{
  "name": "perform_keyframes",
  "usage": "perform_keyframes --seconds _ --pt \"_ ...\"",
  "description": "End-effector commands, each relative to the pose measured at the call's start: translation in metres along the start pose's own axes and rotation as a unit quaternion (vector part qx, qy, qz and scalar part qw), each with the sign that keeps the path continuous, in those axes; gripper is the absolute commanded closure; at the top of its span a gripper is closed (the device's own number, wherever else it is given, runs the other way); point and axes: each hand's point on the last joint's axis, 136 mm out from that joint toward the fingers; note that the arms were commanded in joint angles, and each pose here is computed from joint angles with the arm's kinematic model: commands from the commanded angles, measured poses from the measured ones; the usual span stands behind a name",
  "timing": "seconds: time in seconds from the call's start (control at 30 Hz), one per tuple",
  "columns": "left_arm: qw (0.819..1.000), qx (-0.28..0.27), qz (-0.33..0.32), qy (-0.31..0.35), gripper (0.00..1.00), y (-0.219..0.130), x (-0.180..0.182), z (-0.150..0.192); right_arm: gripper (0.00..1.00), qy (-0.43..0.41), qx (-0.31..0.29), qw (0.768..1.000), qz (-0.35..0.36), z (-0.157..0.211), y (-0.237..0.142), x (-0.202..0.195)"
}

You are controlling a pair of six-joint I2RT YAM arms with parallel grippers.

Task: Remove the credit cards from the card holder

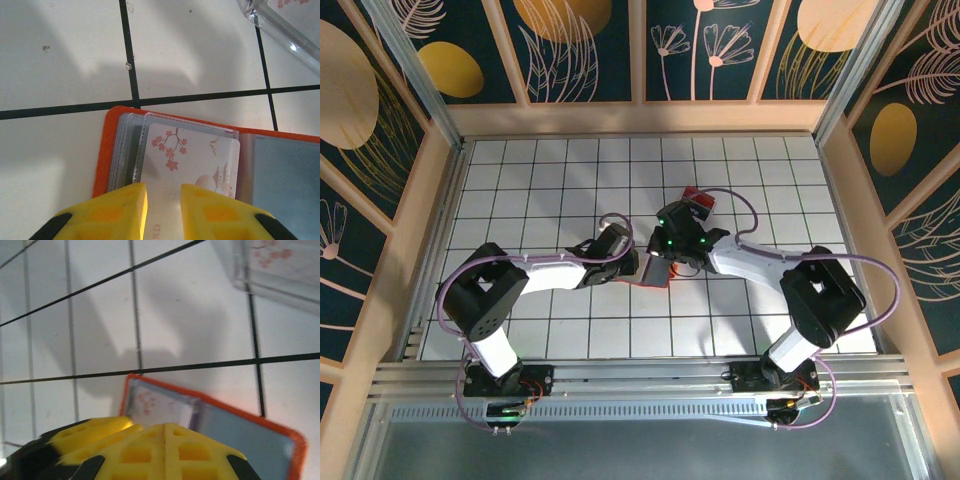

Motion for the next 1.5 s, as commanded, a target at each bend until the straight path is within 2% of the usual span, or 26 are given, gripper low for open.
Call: perform_keyframes --seconds 0.0,0.07,0.23,0.5,0.67,0.77,1.03,1.47 --pt "0.999 0.047 -0.017 -0.014 0.75 0.004 0.016 0.030 0.97 0.024 -0.005 0.999 -0.028 0.003 -0.005 0.016" --pt "0.999 0.047 -0.018 -0.014 0.75 0.004 0.017 0.031 0.97 0.035 0.008 0.999 -0.041 0.011 0.000 0.019" --pt "0.999 0.036 -0.022 -0.016 0.74 -0.001 0.018 0.026 0.97 0.057 0.029 0.998 -0.016 0.031 0.016 0.001" --pt "0.999 -0.005 -0.035 -0.025 0.59 -0.023 0.019 0.004 0.97 0.070 0.057 0.996 0.007 0.053 0.029 -0.023" --pt "0.998 -0.022 -0.055 -0.029 0.58 -0.032 0.026 -0.002 0.96 0.068 0.067 0.995 0.009 0.058 0.035 -0.026" --pt "0.997 -0.020 -0.063 -0.027 0.58 -0.031 0.030 0.000 0.91 0.065 0.070 0.995 0.007 0.060 0.037 -0.026" --pt "0.997 0.009 -0.073 -0.024 0.67 -0.014 0.035 0.014 0.75 0.054 0.062 0.997 -0.010 0.055 0.034 -0.021" --pt "0.997 0.029 -0.067 -0.024 0.78 -0.006 0.035 0.024 0.75 0.050 0.079 0.995 -0.044 0.060 0.039 -0.010"
Point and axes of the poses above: each hand's point on the last joint's axis, 136 mm out from that joint toward the fingers, its own y axis out along the fingers, its own x axis along the line the jaws close on, z = x × y, and after that the axes turned 7 degrees about y, right-handed
